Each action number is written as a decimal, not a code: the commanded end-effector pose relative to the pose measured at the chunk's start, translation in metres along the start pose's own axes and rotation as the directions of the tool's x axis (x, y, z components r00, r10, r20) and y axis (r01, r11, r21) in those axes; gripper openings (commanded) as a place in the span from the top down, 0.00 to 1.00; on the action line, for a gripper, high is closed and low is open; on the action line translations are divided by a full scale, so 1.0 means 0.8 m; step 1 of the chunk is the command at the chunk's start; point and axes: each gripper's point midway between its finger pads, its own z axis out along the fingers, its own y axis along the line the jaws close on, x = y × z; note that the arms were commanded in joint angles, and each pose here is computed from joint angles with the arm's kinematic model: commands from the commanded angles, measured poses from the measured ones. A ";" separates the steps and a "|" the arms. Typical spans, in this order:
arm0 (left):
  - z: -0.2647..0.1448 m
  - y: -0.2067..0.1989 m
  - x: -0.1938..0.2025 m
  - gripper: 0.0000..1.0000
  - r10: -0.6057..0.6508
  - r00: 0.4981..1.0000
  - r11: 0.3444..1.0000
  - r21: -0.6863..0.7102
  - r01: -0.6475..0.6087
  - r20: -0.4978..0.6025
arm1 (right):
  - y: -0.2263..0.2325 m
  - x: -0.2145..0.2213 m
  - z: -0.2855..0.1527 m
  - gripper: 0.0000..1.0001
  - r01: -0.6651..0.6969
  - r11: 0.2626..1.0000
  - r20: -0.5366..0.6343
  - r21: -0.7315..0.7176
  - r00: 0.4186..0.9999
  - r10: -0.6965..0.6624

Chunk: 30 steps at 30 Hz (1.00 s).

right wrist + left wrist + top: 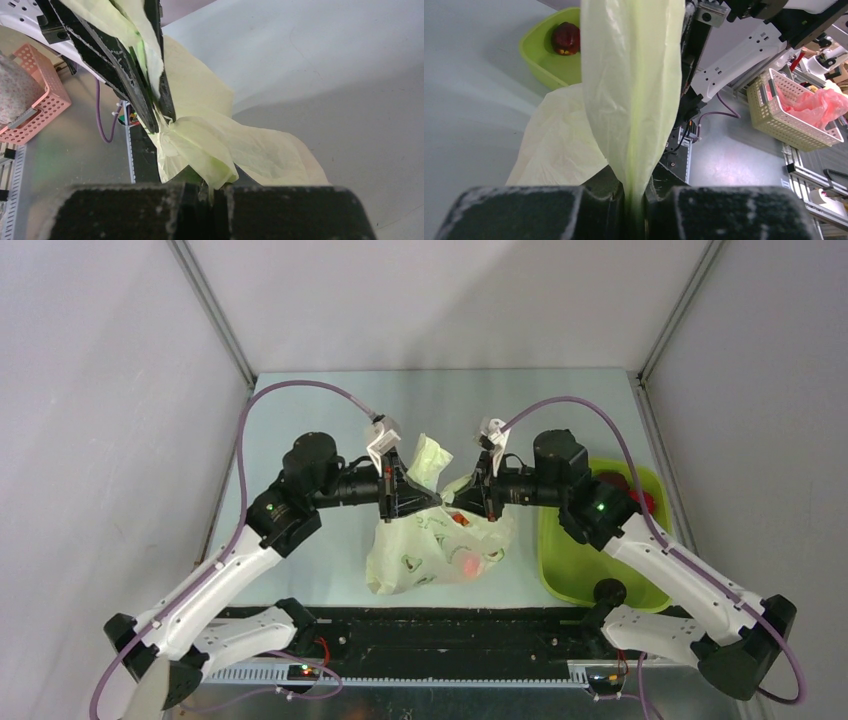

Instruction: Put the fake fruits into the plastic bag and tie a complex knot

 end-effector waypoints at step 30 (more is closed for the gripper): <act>0.025 0.002 -0.011 0.64 0.026 0.999 0.998 0.057 -0.027 0.021 | 0.020 -0.010 0.008 1.00 0.049 0.996 -0.037 -0.078 0.998 -0.052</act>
